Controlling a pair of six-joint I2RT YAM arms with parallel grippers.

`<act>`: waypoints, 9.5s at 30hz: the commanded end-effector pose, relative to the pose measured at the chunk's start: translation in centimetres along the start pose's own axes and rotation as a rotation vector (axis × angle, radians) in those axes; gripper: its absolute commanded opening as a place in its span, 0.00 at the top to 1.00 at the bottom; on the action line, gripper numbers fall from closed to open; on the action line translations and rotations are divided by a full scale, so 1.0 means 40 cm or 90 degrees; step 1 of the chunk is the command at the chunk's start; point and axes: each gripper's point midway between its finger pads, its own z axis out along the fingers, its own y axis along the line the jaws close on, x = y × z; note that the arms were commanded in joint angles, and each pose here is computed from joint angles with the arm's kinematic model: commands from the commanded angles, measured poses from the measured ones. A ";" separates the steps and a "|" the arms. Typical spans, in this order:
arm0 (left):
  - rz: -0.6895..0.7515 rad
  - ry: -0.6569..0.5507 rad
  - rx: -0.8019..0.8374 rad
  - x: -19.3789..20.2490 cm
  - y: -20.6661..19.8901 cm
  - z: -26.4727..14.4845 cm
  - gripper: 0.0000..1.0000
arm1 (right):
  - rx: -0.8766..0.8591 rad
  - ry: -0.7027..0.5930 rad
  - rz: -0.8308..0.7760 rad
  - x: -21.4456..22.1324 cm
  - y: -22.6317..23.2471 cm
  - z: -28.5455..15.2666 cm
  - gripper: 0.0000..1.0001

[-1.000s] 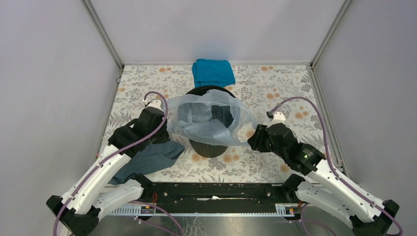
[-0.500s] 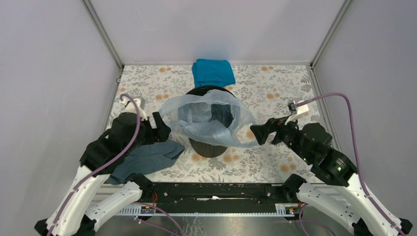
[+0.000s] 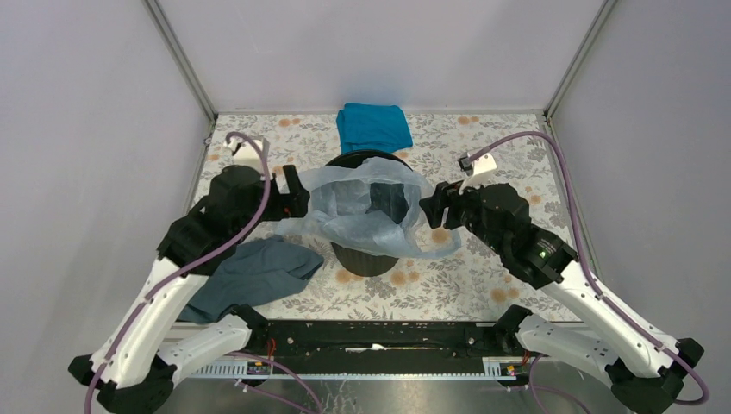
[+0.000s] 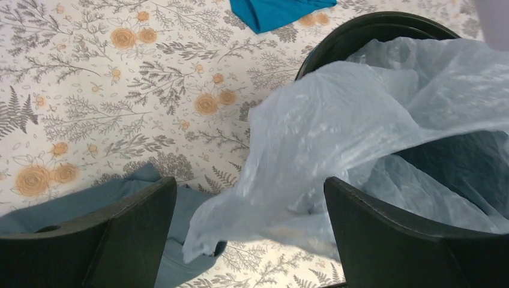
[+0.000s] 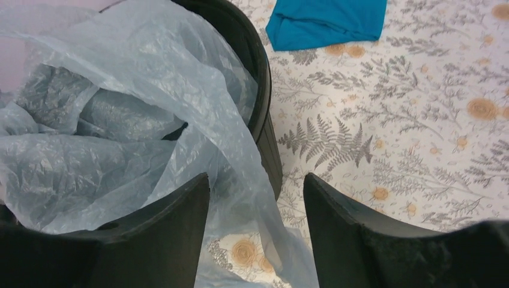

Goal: Put the trash bags into the trash bin

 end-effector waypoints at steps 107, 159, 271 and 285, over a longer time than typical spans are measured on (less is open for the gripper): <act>-0.100 0.047 0.051 -0.025 -0.001 0.393 0.69 | -0.394 0.018 0.308 -0.074 -0.064 0.218 0.46; -0.125 0.165 0.037 0.262 0.070 0.380 0.83 | 0.033 0.230 0.221 0.074 -0.223 0.257 0.36; -0.279 0.158 0.112 0.441 0.006 0.314 0.75 | 0.088 0.340 -0.120 0.279 0.122 0.327 0.19; -0.266 0.147 0.108 0.420 0.007 0.309 0.73 | 0.043 0.427 -0.095 0.485 0.175 0.433 0.13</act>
